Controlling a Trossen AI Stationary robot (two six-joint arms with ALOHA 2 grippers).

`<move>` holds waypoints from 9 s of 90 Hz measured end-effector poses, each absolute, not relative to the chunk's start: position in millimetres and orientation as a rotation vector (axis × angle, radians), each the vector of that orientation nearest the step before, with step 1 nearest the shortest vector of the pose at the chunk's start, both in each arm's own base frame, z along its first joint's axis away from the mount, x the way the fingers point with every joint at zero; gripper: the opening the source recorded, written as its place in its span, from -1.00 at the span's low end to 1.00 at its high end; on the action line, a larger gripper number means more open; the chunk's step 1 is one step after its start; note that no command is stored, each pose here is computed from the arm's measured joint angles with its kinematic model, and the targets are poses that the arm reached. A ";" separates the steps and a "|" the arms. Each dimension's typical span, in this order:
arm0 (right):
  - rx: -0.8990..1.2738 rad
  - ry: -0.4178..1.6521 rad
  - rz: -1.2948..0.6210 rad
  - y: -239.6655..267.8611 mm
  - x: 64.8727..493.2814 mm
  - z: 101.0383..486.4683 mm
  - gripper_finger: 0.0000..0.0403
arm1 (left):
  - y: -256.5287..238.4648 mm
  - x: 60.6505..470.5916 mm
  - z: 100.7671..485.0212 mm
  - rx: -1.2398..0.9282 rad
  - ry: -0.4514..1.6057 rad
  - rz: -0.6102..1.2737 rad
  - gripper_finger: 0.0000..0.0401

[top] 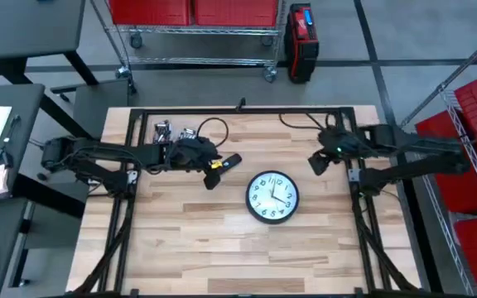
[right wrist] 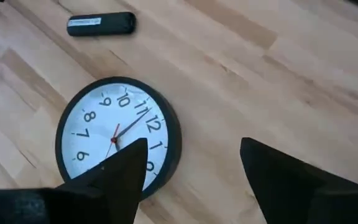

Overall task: Insert battery
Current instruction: Move the remote to the right side of the table, then insert the brown battery into the wall clock

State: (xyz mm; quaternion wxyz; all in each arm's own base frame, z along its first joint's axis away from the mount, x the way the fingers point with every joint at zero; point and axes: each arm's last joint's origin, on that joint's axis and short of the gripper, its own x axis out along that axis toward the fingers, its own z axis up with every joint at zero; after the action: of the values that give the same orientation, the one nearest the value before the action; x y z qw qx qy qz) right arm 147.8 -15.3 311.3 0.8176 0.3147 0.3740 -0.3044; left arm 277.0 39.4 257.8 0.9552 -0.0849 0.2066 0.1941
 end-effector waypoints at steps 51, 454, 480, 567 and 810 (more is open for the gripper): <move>0.719 0.760 -0.456 20.1 146.9 271.7 0.24 | 89.1 332.4 207.0 -0.196 0.968 0.479 0.24; 1.057 0.573 -0.725 -125.8 173.0 161.1 -0.59 | 97.4 304.5 285.8 -0.421 0.641 0.353 0.21; 1.134 0.578 -0.847 -139.1 168.2 146.3 0.14 | 97.4 304.5 285.7 -0.410 0.644 0.348 0.21; 0.947 0.733 -0.259 -38.6 170.5 196.4 0.37 | 78.5 317.0 292.7 -0.544 0.548 0.232 0.21; 1.209 0.677 -0.616 33.4 174.2 108.0 0.37 | -6.9 398.0 153.3 -0.474 0.765 0.245 0.21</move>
State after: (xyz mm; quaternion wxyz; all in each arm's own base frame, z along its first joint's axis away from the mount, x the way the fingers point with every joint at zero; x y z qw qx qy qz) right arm 174.2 33.4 108.0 0.7262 0.5481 0.3069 -0.2793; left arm 398.0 -6.9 153.3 0.8931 -0.2284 0.3689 0.1183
